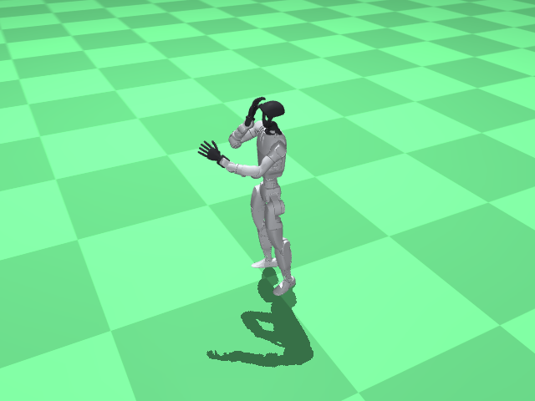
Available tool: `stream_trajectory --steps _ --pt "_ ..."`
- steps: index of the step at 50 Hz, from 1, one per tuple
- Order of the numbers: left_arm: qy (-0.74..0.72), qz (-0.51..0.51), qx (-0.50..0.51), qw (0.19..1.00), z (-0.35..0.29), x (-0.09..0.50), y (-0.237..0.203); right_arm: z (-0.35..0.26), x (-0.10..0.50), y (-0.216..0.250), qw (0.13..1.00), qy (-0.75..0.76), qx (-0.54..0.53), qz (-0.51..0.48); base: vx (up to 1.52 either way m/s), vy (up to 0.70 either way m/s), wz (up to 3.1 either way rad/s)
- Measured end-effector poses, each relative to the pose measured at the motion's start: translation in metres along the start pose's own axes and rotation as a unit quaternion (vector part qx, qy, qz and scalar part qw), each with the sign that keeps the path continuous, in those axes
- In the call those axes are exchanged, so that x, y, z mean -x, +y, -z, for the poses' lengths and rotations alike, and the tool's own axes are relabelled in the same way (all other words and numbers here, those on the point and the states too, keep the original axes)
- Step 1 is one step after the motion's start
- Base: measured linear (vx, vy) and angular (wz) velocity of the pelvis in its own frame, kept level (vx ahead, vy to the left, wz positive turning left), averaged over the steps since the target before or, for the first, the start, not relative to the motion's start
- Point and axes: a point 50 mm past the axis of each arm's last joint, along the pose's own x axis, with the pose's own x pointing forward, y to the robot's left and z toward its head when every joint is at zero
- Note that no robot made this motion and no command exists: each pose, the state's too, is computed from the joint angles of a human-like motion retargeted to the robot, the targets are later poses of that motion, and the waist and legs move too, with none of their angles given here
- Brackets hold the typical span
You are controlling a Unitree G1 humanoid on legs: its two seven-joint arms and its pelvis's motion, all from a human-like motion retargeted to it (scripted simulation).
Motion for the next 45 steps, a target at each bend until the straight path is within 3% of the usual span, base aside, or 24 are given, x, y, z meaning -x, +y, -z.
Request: stream_trajectory --steps 3,5,8,10,13,17,23,26,28,30,33,36,40,45 --pt "-0.02 -0.002 0.003 1.0 -0.006 -0.001 0.001 -0.019 -0.002 0.008 0.998 -0.054 0.005 -0.02 0.0 0.0 0.0" --pt "-0.035 -0.005 0.0 0.999 -0.012 -0.003 0.001 -0.01 0.007 0.003 0.999 -0.012 0.043 -0.013 0.0 0.0 0.0" --pt "-0.044 -0.008 -0.005 0.999 -0.018 -0.004 -0.001 0.045 0.055 -0.026 0.969 0.211 0.13 0.014 0.0 0.0 0.0" --pt "-0.044 -0.007 -0.009 0.999 -0.02 -0.006 -0.002 0.08 0.111 -0.054 0.901 0.386 0.197 0.003 0.0 0.0 0.0" --pt "-0.05 -0.01 -0.015 0.999 -0.024 -0.008 0.0 0.096 0.158 -0.077 0.835 0.5 0.23 0.005 0.0 0.0 0.0" --pt "-0.06 -0.014 -0.009 0.998 -0.027 -0.007 0.004 0.079 0.101 -0.054 0.921 0.36 0.144 0.041 0.0 0.0 0.0" --pt "-0.038 0.007 0.001 0.999 -0.017 -0.004 0.002 0.013 0.009 -0.006 0.998 0.049 0.037 -0.013 0.0 0.0 0.0" --pt "-0.05 0.004 -0.003 0.999 -0.019 -0.004 0.004 -0.011 0.002 0.003 0.996 -0.043 0.073 -0.018 0.0 0.0 0.0" --pt "-0.059 -0.004 -0.009 0.998 -0.02 -0.004 0.005 -0.002 0.009 -0.006 0.989 -0.022 0.149 -0.001 0.0 0.0 0.0" --pt "-0.057 -0.013 -0.006 0.998 -0.021 -0.004 0.004 0.028 0.034 -0.026 0.974 0.099 0.204 0.03 0.0 0.0 0.0" --pt "-0.038 -0.029 0.009 0.999 -0.017 -0.004 0.003 0.084 0.114 -0.064 0.9 0.374 0.21 0.076 0.0 0.0 0.0" --pt "-0.023 -0.046 0.008 0.999 -0.013 -0.004 0.006 0.103 0.174 -0.083 0.826 0.515 0.204 0.103 0.0 0.0 0.0" --pt "-0.015 -0.054 0.014 0.998 -0.008 0.001 0.009 0.098 0.13 -0.069 0.89 0.417 0.135 0.125 0.0 0.0 0.0" --pt "0.005 -0.029 0.021 0.999 0.0 0.006 0.01 0.05 0.02 -0.027 0.989 0.14 0.047 0.028 0.0 0.0 0.0"
